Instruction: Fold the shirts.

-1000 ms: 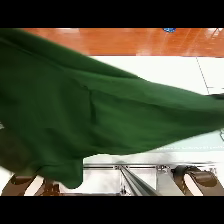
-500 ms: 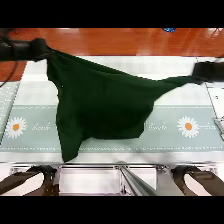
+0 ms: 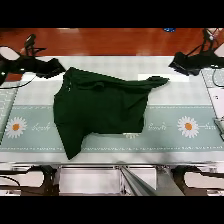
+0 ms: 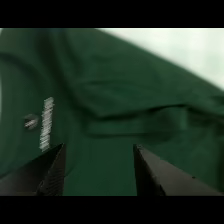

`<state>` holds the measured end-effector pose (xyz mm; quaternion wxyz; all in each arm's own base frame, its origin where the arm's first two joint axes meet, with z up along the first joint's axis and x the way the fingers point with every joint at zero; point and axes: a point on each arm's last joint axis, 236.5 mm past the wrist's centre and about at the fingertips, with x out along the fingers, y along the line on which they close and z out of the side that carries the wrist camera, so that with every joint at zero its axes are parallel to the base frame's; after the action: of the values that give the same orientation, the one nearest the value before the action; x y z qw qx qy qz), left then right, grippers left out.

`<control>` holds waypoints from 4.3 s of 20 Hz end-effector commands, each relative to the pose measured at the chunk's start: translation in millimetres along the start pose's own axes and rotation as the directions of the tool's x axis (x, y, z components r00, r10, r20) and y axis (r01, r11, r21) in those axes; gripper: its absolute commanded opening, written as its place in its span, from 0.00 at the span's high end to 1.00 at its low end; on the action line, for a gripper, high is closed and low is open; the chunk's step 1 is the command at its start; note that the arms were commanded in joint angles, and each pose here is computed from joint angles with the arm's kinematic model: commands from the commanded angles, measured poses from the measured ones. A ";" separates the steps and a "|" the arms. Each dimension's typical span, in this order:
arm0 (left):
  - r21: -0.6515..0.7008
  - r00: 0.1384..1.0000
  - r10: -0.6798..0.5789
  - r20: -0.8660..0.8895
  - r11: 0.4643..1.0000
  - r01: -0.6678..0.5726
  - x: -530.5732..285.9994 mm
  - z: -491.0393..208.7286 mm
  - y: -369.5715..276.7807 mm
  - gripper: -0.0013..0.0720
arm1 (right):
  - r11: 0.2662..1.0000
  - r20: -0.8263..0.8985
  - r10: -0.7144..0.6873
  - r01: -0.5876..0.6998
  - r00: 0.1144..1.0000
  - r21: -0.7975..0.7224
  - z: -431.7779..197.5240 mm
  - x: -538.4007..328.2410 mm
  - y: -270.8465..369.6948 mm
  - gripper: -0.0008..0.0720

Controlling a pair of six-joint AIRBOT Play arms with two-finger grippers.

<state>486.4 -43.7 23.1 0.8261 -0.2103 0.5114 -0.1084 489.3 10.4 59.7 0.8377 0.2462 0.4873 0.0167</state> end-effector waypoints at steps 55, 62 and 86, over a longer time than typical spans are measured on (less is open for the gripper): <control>0.637 0.595 -0.515 0.617 0.771 0.006 -469.0 -0.8 -270.5 0.96 | 0.758 0.448 0.428 -0.042 0.785 -0.650 -79.5 -421.7 194.0 0.96; 0.531 0.519 -0.329 0.789 0.789 -0.307 -536.2 -103.4 -254.8 0.96 | 0.774 0.374 0.379 -0.068 0.846 -0.629 -142.7 -439.1 166.8 0.96; -0.017 0.999 -0.033 -0.014 0.999 0.033 49.0 8.2 -31.9 0.29 | 0.957 -0.201 0.284 -0.263 0.938 0.126 -52.5 103.7 85.3 0.42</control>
<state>517.8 -88.4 28.5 0.8447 -0.2062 0.4790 -0.1205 500.2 136.2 12.4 0.7933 0.2726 0.5242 0.1469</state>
